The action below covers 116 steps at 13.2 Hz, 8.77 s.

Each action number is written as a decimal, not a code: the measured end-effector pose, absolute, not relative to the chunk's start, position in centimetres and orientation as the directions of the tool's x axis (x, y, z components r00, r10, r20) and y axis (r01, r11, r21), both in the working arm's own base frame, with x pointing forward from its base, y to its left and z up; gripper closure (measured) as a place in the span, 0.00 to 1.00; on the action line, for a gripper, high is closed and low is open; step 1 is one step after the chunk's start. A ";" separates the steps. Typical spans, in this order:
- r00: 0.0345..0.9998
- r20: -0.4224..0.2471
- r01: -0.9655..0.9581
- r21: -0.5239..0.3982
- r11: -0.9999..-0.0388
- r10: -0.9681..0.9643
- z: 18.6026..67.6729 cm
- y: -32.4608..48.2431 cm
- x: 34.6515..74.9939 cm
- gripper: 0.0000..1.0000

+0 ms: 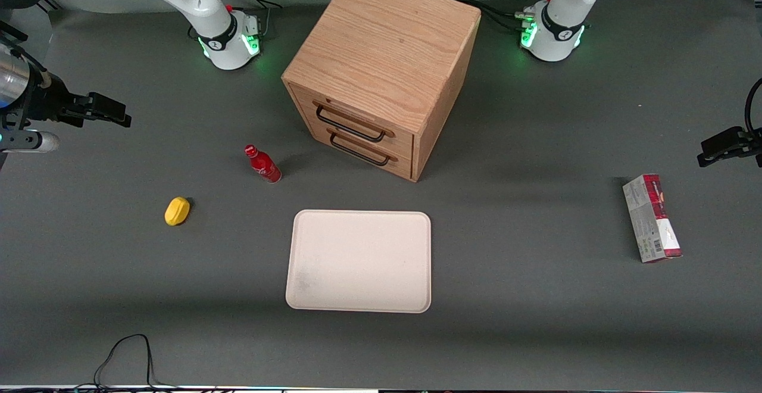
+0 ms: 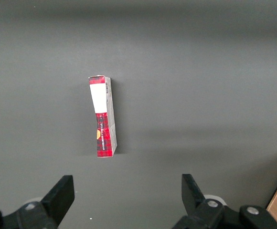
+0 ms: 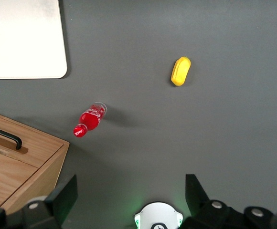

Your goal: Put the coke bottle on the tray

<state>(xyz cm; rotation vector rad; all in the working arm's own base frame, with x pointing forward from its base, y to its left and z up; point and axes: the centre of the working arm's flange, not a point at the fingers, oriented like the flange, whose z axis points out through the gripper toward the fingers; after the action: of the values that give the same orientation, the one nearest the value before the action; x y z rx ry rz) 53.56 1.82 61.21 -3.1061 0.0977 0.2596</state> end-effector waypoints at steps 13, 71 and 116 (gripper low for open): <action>0.989 -0.140 -0.052 -0.021 -0.998 -0.049 62.9 2.4 53.4 0.00; 0.997 -0.059 -0.040 -0.006 -0.999 -0.040 33.0 17.7 45.4 0.69; 0.998 0.007 -0.056 -0.060 -0.997 -0.056 33.6 27.2 73.7 0.69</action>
<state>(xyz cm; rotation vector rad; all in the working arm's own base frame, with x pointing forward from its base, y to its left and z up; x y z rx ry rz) 73.69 27.18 33.61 -3.0805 0.0864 -0.0127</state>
